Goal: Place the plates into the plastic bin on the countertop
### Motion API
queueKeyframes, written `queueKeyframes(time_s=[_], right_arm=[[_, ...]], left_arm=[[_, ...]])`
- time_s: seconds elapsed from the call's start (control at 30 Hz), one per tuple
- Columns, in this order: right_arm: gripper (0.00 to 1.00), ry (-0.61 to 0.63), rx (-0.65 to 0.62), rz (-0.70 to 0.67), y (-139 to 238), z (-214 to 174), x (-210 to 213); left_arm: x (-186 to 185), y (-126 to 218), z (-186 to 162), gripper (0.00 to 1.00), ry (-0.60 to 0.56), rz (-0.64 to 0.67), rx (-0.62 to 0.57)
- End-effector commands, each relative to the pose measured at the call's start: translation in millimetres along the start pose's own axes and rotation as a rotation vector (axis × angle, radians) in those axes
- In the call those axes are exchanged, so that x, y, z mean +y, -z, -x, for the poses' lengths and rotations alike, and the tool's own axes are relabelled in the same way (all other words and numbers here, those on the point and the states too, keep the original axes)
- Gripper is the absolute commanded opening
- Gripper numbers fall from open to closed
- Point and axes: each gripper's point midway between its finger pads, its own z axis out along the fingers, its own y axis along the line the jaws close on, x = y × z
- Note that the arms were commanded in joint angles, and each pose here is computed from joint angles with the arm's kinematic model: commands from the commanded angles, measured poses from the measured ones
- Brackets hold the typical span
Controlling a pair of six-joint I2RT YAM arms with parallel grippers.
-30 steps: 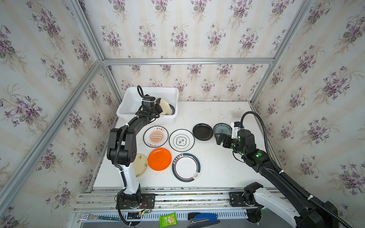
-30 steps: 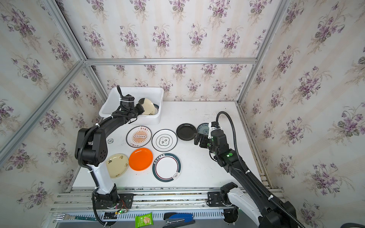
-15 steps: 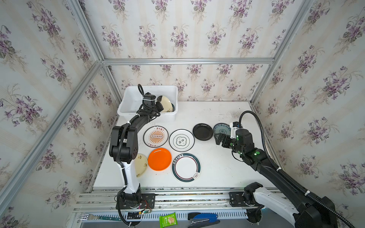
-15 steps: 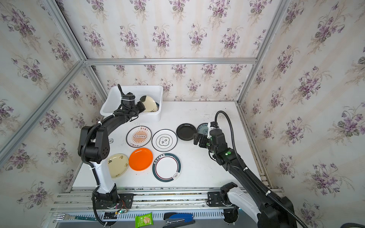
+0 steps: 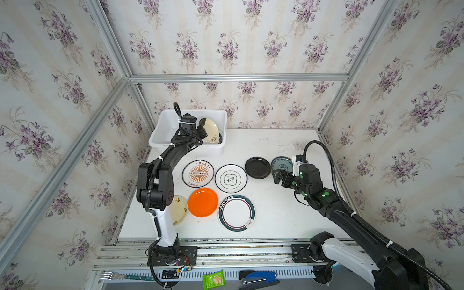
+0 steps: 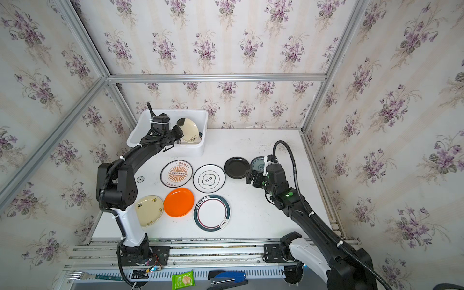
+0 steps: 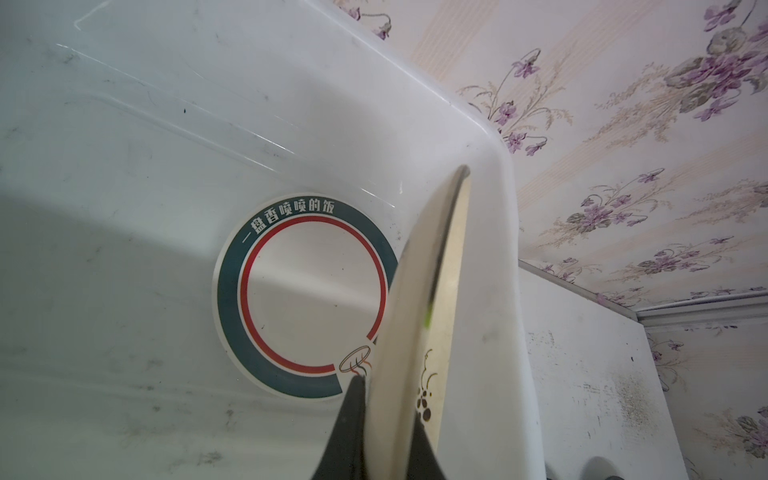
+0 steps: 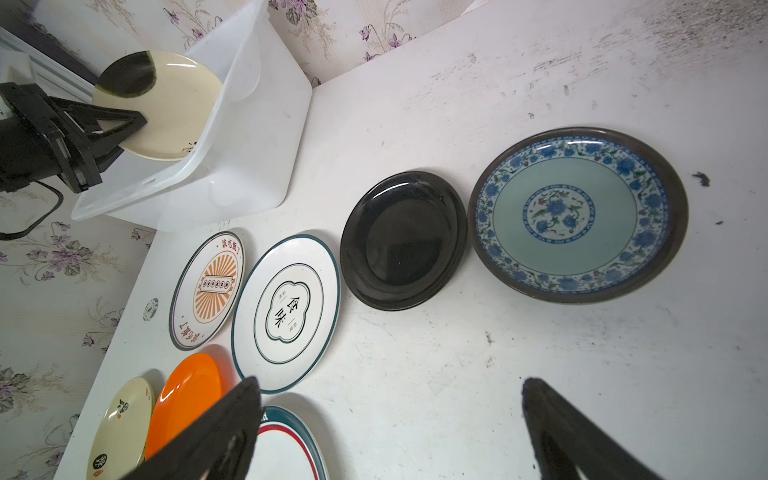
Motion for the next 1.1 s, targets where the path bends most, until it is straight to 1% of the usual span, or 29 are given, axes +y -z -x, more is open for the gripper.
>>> queueKeyframes(time_s=[0.0, 0.23, 0.4, 0.67, 0.7, 0.73, 0.87, 1.0, 1.07], right_arm=[[1.0, 0.0, -0.035, 0.007, 3, 10, 4], [0.99, -0.004, -0.035, -0.003, 3, 9, 2], [1.0, -0.004, -0.027, 0.001, 1, 9, 3], [1.0, -0.016, -0.014, -0.004, -2, 6, 1], [0.99, -0.02, -0.011, -0.011, -3, 5, 0], [0.99, -0.023, -0.009, -0.017, -4, 4, -1], [0.99, -0.031, -0.001, -0.039, -6, 3, -5], [0.99, -0.038, 0.001, -0.039, -7, 3, -5], [0.99, -0.038, -0.002, -0.043, -7, 3, -6]], left_arm=[[1, -4, 7, 0.03, -0.012, 0.01, -0.013], [10, -31, -5, 0.03, -0.008, 0.009, 0.089], [15, -38, -8, 0.03, -0.011, 0.009, 0.112], [23, -47, -25, 0.05, -0.025, 0.024, 0.168], [22, -49, -28, 0.08, -0.023, 0.014, 0.181], [22, -51, -31, 0.14, -0.022, 0.01, 0.191], [24, -54, -37, 0.15, -0.02, 0.01, 0.211], [17, -58, -38, 0.17, -0.028, -0.029, 0.235], [17, -58, -39, 0.2, -0.032, -0.026, 0.242]])
